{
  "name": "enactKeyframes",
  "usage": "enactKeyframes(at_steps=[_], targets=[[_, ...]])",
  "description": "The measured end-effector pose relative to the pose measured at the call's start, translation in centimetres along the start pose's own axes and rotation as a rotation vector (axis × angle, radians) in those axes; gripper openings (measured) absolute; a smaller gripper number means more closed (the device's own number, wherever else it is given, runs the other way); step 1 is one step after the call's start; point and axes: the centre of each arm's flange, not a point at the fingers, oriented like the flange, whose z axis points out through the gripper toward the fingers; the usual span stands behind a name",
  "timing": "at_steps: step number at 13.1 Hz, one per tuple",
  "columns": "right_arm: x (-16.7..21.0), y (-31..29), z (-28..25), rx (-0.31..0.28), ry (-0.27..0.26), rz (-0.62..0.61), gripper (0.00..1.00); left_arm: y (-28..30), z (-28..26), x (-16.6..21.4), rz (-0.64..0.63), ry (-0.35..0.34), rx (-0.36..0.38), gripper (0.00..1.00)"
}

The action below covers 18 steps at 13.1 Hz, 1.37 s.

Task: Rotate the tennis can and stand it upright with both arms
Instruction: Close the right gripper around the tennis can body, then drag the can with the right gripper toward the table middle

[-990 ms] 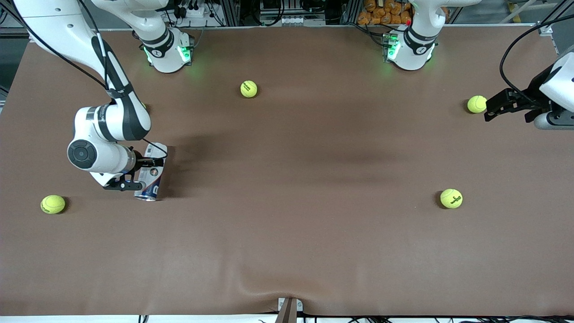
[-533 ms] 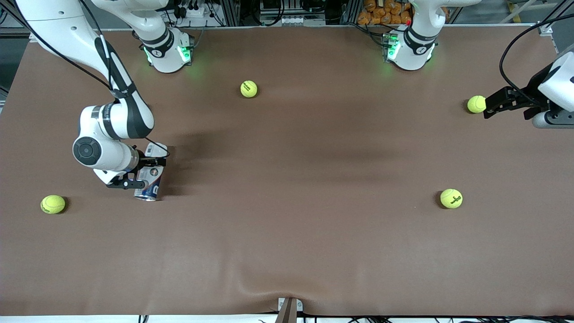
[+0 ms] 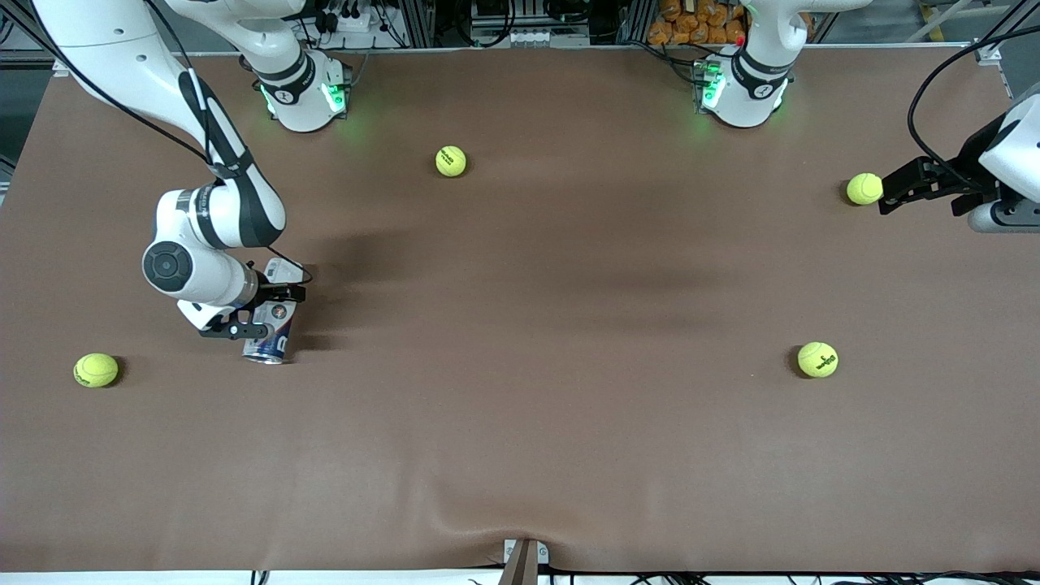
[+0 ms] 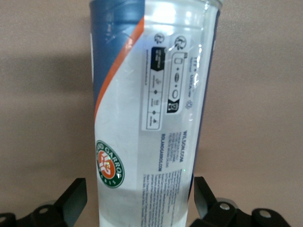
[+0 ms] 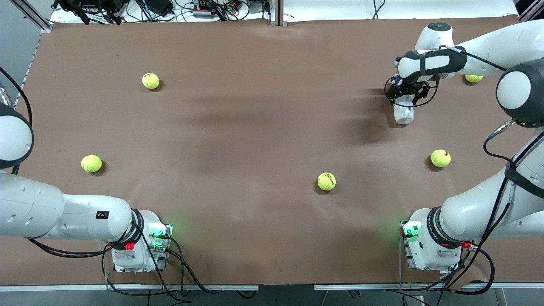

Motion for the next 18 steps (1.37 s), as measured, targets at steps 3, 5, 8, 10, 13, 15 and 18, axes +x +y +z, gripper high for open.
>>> enactKeyframes(at_steps=[3,5,8,10,13,15,18], targets=[[0.0,0.0,0.3,-0.005,-0.003,-0.005,1.00,0.0,0.0,0.0,0.000,0.000,0.000,1.00],[0.0,0.0,0.6,-0.005,-0.001,-0.007,1.00,0.1,-0.1,0.0,0.001,0.001,0.000,1.00],[0.1,-0.1,0.8,-0.006,0.000,-0.008,0.99,0.1,-0.2,0.0,0.002,0.004,0.000,1.00],[0.2,-0.2,0.7,-0.005,0.011,-0.010,0.85,0.1,-0.2,0.0,0.001,0.004,0.000,1.00],[0.6,-0.6,0.2,-0.005,0.031,-0.018,0.81,-0.2,-0.3,0.0,-0.003,0.005,0.000,1.00],[1.1,-1.6,-0.6,-0.006,0.051,-0.036,0.80,-0.3,-0.3,0.0,-0.006,0.006,0.000,1.00],[2.0,-4.9,-3.1,-0.017,0.100,-0.098,0.79,-0.4,-0.3,0.0,-0.007,0.006,0.000,1.00]])
